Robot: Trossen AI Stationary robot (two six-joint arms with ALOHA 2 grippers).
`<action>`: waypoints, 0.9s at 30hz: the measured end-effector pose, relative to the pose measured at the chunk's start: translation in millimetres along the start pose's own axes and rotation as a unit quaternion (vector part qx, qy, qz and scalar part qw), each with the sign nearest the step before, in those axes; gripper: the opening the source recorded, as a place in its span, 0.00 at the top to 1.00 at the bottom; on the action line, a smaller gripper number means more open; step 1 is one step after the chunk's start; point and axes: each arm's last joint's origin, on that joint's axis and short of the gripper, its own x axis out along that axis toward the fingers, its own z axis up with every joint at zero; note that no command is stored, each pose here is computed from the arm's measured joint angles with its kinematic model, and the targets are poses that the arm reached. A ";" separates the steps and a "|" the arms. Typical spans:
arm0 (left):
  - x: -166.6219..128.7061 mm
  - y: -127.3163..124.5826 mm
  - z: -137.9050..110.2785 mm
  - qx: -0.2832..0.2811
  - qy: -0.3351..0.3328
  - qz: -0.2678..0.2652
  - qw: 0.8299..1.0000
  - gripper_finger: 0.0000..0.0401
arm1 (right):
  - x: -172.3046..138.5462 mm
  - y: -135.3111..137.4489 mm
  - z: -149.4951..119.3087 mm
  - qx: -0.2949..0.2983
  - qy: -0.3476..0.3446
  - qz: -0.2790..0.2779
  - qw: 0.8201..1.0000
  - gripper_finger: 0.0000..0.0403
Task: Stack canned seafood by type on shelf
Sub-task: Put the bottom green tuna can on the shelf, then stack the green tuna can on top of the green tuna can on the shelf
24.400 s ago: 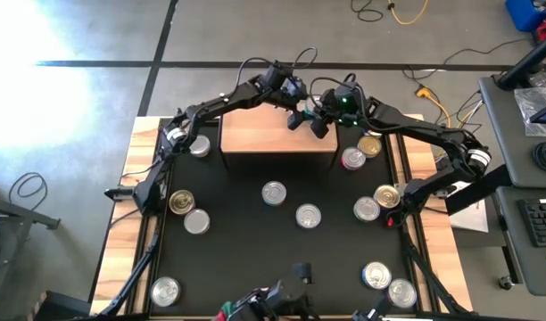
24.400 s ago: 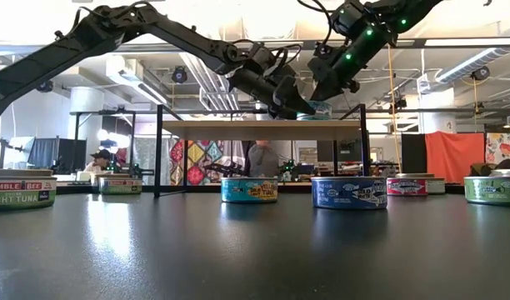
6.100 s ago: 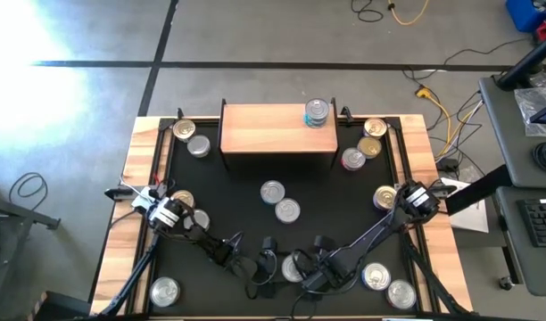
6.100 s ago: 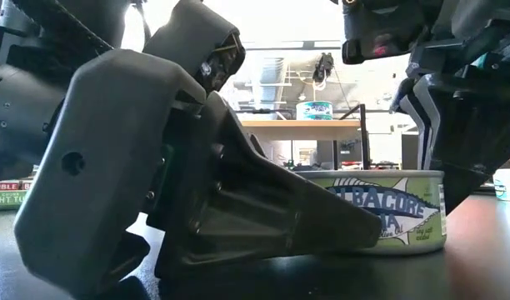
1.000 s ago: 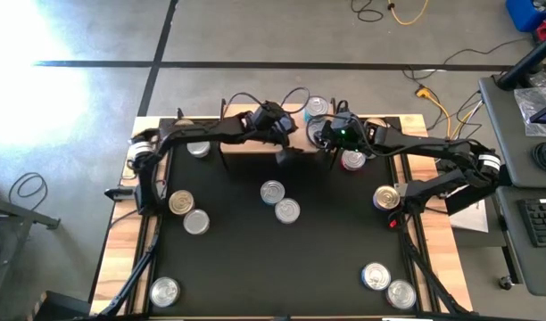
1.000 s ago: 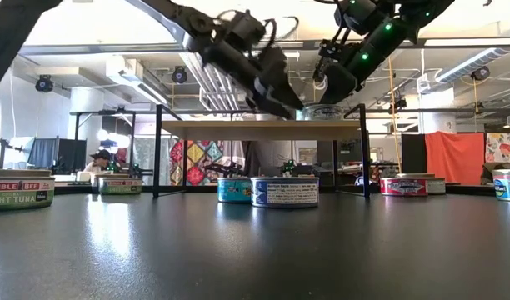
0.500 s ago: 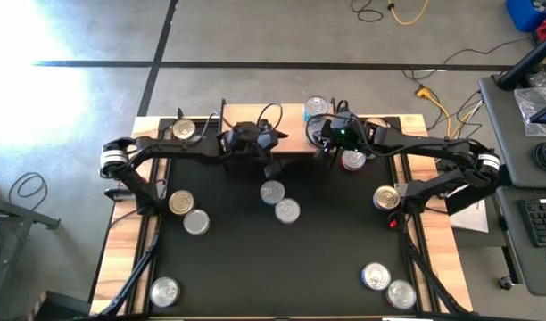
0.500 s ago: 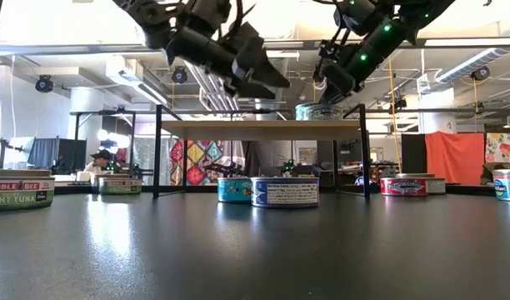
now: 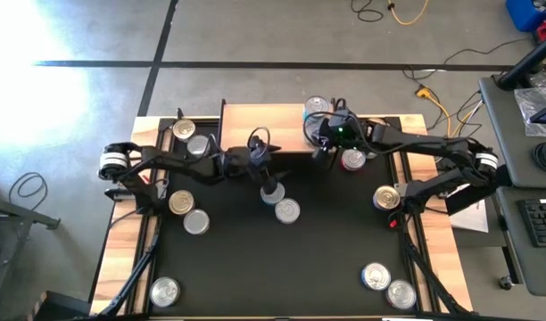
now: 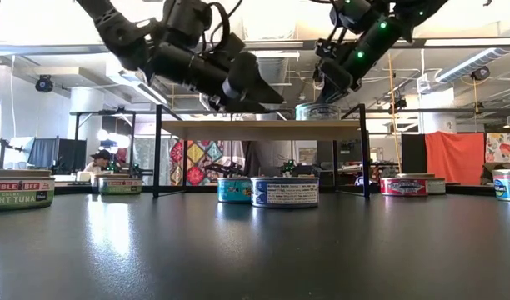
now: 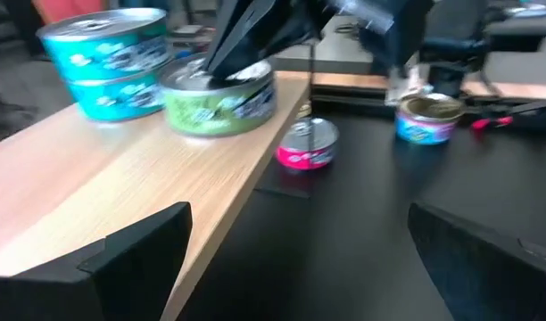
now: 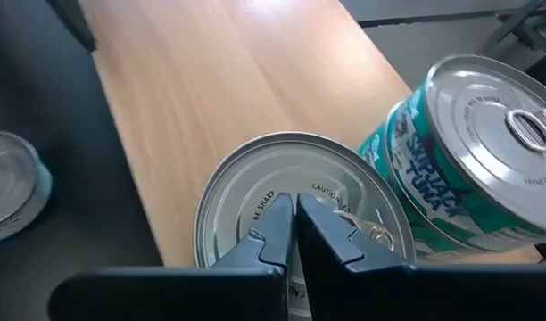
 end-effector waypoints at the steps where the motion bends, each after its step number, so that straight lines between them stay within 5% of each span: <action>1: -1.6 -2.4 -2.3 0.003 -0.002 0.006 1.000 0.00 | -2.4 0.4 3.6 -0.006 -0.002 0.002 1.000 0.97; 6: -9.6 -15.0 -13.5 0.012 -0.008 0.001 1.000 0.00 | -30.3 -4.4 34.6 -0.023 -0.025 0.004 0.999 0.97; 13: -19.3 -30.9 -24.6 0.037 0.004 0.052 0.998 0.00 | -83.2 1.4 50.5 -0.016 0.028 0.031 0.999 0.97; 19: -25.3 -40.6 -27.4 0.040 -0.007 0.053 0.998 0.00 | -124.9 7.7 24.8 0.033 0.114 -0.060 0.991 0.97; 27: -30.0 -56.5 -24.1 0.027 -0.020 0.028 0.999 0.00 | -143.1 13.5 -27.6 0.158 0.173 -0.079 0.969 0.97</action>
